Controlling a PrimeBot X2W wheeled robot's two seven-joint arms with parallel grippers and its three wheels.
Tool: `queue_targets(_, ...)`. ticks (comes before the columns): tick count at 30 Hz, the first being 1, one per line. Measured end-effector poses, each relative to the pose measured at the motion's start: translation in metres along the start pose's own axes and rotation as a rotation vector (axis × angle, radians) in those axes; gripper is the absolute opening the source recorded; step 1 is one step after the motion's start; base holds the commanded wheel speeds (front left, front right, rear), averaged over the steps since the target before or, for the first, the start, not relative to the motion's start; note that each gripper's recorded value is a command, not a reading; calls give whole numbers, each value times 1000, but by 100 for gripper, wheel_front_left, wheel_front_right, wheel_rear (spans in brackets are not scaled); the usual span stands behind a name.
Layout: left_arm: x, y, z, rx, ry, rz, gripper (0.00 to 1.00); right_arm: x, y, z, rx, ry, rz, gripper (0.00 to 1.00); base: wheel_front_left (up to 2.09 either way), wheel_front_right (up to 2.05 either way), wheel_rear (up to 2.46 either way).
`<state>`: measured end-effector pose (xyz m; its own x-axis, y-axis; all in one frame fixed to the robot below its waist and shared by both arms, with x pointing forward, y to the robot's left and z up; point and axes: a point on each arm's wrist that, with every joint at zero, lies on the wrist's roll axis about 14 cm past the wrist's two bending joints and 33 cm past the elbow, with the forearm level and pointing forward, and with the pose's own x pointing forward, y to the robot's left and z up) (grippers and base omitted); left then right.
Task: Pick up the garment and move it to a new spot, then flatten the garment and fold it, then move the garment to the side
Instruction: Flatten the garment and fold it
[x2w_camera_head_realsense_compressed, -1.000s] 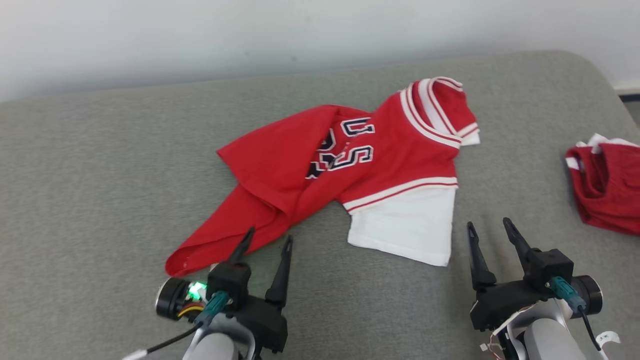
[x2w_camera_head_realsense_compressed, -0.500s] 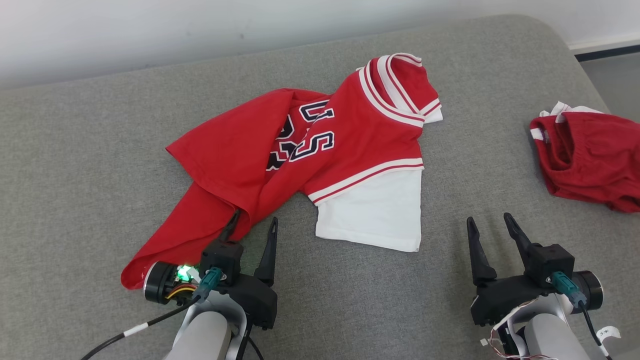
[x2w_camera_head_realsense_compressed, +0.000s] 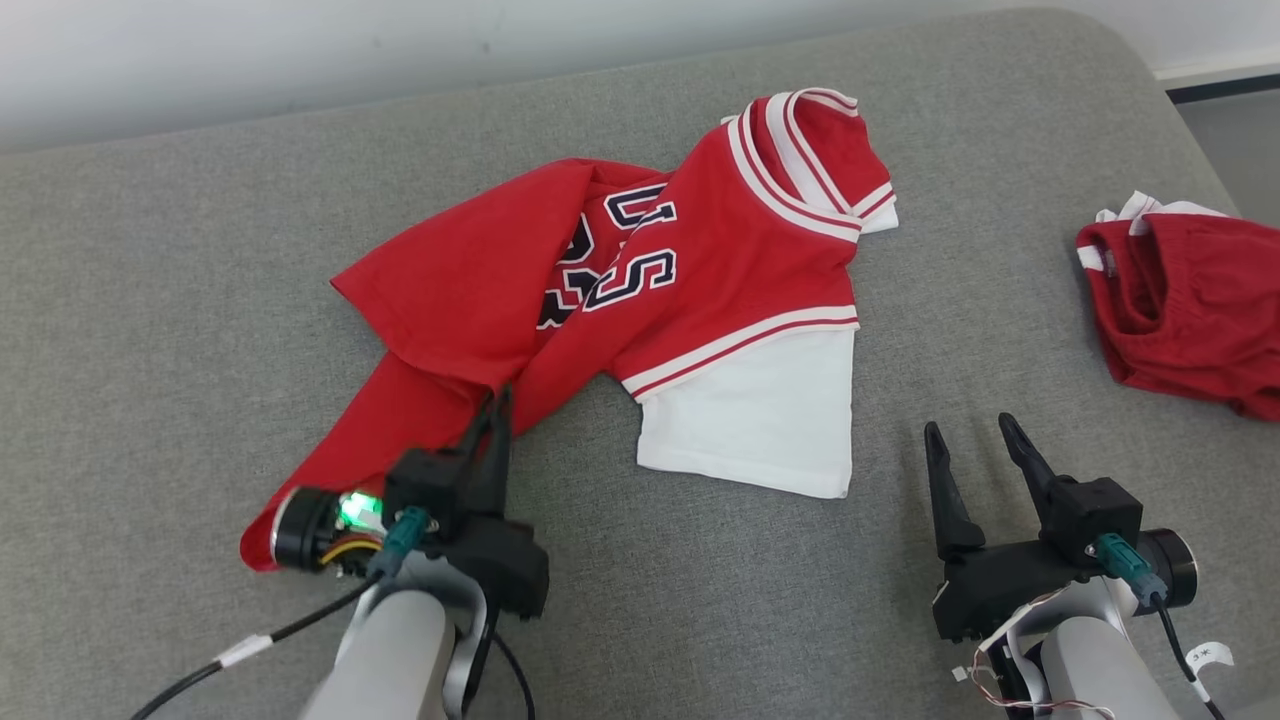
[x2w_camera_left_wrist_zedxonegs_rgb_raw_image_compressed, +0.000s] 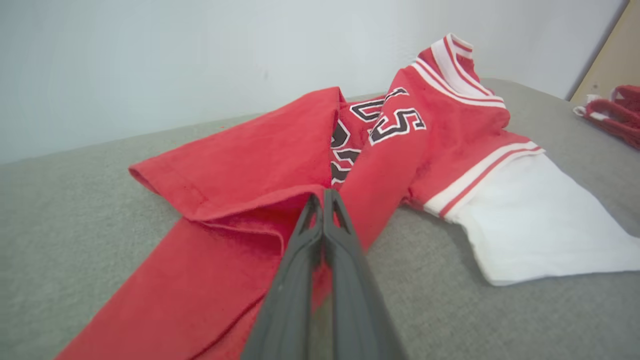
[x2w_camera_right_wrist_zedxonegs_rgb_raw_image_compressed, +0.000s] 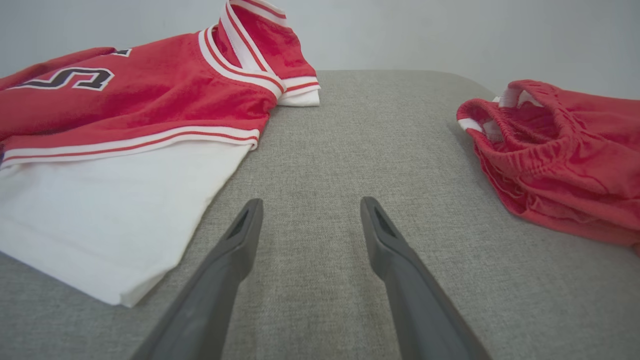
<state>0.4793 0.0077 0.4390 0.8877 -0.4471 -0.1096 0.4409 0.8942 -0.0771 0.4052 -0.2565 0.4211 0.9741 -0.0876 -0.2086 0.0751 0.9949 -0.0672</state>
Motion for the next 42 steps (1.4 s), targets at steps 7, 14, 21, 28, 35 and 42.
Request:
queue_targets(7,9,30,45,0,-141,80,0,3,-1,-6,2,16,-5,100,0,0,0)
queue_targets(14,27,108,78,190,-179,174,0,12,8,-10,11,26,12,100,0,0,0)
queue_targets(21,37,177,73,330,-82,268,0,15,11,-14,21,36,18,100,0,0,0)
queue_targets(28,27,214,59,254,-44,419,100,16,16,-18,36,43,25,100,0,0,0)
queue_targets(35,0,210,52,192,-60,484,100,19,27,-5,43,7,54,100,0,0,0)
queue_targets(42,-37,180,43,106,-91,493,100,14,38,17,52,-59,84,100,0,0,0)
